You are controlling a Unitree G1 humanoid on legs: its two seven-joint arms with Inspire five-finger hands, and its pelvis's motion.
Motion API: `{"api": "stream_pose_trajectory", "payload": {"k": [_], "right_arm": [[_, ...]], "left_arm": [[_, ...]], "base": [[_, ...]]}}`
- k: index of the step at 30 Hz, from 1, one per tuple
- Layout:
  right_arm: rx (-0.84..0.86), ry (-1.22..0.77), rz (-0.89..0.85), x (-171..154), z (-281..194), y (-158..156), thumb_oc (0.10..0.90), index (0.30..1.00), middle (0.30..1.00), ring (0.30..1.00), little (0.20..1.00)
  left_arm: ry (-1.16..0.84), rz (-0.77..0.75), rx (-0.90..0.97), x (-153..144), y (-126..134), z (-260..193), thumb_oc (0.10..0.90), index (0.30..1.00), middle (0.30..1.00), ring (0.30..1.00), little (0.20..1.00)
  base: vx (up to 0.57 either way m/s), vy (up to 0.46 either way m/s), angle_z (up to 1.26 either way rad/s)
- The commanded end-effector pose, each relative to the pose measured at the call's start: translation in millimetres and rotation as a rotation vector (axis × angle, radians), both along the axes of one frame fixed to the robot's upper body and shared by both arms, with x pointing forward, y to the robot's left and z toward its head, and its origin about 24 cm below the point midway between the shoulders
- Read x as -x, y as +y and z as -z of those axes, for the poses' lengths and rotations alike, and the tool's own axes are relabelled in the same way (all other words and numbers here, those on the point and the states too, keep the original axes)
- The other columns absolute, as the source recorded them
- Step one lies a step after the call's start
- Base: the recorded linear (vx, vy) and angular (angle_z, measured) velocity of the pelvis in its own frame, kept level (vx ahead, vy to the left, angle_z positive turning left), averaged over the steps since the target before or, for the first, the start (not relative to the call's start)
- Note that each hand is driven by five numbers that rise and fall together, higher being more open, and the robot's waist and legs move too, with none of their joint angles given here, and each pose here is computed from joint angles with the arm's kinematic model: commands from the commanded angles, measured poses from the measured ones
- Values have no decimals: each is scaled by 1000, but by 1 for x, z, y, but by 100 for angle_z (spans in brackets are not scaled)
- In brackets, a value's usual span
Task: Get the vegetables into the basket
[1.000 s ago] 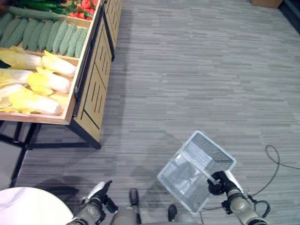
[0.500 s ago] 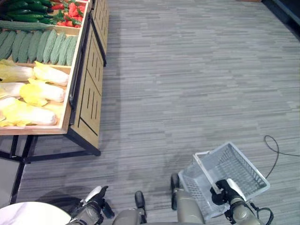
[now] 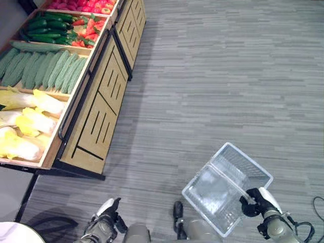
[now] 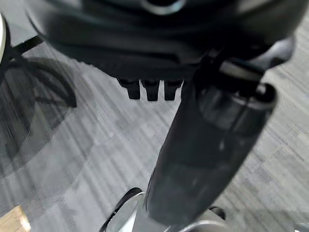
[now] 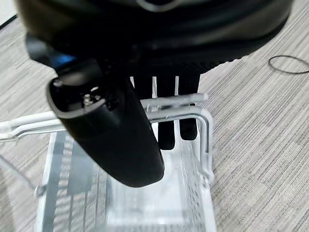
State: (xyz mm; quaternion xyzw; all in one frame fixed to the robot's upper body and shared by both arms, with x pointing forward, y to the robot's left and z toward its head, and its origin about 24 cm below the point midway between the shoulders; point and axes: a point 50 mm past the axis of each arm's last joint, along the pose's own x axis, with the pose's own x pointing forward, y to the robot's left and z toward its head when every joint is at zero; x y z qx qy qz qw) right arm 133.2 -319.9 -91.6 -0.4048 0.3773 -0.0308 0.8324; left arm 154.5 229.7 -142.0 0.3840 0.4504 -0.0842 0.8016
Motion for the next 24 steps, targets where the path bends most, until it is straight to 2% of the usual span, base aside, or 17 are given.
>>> {"api": "stream_pose_trajectory", "payload": {"k": [1,5,13,15,16,24], "right_arm": [[64,-141,87,-5,-25,-27,400,300,300,300,300],[92,-149,81,-6,-26,-28,400,300,300,300,300],[82,-101,82,-4,-15,-21,400,300,300,300,300],[75,-111,78,-10,-13,-16,400,300,300,300,300],[69,-136,51,-24,-15,-9,400,300,300,300,300],[57,-145,9,-36,-12,4,400,300,300,300,300]], "left_arm": [[-35,31,-29,-11,0,-5,900,1000,1000,1000,1000],[-19,61,-52,-5,0,-2,900,1000,1000,1000,1000],[11,38,-71,7,9,0,900,1000,1000,1000,1000],[0,32,-72,5,11,-1,900,1000,1000,1000,1000],[-28,17,-76,-1,15,-5,900,1000,1000,1000,1000],[-34,13,-98,-4,23,-8,900,1000,1000,1000,1000]], "base": [[189,60,49],[189,102,19],[209,209,-40],[78,225,-46],[47,176,-19],[62,155,-14]]}}
